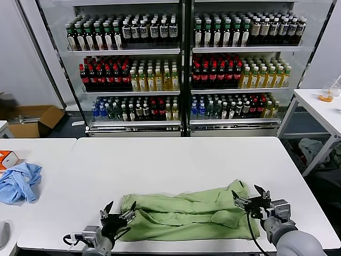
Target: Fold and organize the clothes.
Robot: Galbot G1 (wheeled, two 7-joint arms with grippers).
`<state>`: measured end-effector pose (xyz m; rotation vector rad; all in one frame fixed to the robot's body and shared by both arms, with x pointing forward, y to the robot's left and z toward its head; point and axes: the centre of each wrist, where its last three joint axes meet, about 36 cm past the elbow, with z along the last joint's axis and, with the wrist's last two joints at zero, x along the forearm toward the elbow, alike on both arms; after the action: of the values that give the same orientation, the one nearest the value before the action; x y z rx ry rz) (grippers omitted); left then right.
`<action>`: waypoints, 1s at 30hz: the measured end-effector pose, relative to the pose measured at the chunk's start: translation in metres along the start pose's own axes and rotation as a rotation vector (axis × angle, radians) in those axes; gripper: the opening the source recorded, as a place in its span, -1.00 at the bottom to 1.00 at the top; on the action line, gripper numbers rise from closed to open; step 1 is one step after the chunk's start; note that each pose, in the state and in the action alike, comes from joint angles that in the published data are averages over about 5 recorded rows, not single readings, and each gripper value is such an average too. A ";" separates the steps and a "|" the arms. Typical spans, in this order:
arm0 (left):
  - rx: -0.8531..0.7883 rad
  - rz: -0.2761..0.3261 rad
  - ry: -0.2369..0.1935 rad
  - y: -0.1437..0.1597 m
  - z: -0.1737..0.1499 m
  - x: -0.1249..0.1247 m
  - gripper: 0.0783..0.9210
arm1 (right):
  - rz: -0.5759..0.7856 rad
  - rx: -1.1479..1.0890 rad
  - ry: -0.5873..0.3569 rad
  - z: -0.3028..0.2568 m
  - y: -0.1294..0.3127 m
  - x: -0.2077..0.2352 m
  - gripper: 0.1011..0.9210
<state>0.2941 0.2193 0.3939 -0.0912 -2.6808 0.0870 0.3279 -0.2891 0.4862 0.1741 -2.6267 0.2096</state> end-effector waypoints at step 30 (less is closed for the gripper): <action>-0.004 -0.077 -0.008 0.009 0.024 -0.011 -0.90 | 0.022 0.004 -0.040 -0.005 0.002 0.005 0.76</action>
<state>0.2935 0.2260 0.3673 0.0107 -2.6893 0.0574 0.3254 -0.2864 0.4932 0.1529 -2.6688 0.2214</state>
